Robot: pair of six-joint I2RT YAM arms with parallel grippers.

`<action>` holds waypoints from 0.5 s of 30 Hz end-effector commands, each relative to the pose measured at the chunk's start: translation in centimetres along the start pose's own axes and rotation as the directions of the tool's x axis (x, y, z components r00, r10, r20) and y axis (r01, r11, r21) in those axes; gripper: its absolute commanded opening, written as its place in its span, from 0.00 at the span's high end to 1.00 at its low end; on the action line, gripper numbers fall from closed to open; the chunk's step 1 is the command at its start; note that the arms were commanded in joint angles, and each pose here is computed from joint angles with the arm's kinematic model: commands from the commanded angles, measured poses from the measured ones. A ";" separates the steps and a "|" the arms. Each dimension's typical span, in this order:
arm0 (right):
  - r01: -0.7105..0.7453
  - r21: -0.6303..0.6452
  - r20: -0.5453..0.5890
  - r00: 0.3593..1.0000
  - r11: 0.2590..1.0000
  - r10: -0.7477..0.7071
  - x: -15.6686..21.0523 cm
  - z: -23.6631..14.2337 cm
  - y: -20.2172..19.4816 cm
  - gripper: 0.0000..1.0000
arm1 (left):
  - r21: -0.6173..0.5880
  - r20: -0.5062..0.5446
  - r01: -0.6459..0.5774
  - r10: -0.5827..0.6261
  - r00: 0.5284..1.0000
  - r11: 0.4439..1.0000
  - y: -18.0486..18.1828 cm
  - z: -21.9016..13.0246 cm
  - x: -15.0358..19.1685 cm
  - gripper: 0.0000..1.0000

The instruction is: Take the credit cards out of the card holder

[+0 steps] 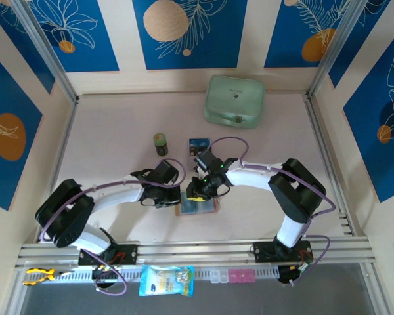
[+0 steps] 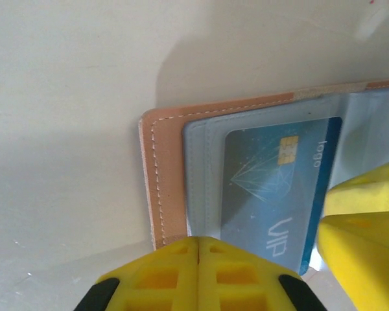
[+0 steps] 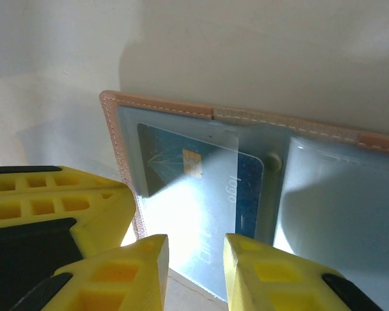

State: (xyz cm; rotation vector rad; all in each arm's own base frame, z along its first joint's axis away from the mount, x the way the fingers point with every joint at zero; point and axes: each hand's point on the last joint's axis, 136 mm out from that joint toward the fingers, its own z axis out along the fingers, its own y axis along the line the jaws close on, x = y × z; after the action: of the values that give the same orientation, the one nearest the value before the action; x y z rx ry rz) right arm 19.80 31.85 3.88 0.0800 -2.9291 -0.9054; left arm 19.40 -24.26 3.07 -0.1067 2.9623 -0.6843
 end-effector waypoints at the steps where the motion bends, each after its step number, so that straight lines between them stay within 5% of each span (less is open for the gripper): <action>1: -0.015 -0.002 -0.035 0.999 1.000 0.015 0.9 0.4 -0.2 0.71 | 0.018 0.025 -0.004 0.004 1.000 1.000 -0.3 -0.8 -0.5 0.96; 15: -0.015 0.001 -0.038 0.999 1.000 0.015 1.2 0.4 -0.4 0.71 | 0.038 -0.015 0.007 -0.007 1.000 0.999 -0.2 0.9 0.1 0.90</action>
State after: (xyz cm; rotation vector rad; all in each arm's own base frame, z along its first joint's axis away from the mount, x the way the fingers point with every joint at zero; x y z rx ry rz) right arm 19.68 31.74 3.74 0.0783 -2.9258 -0.9013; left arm 19.63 -24.91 2.79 -0.0964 2.9477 -0.7311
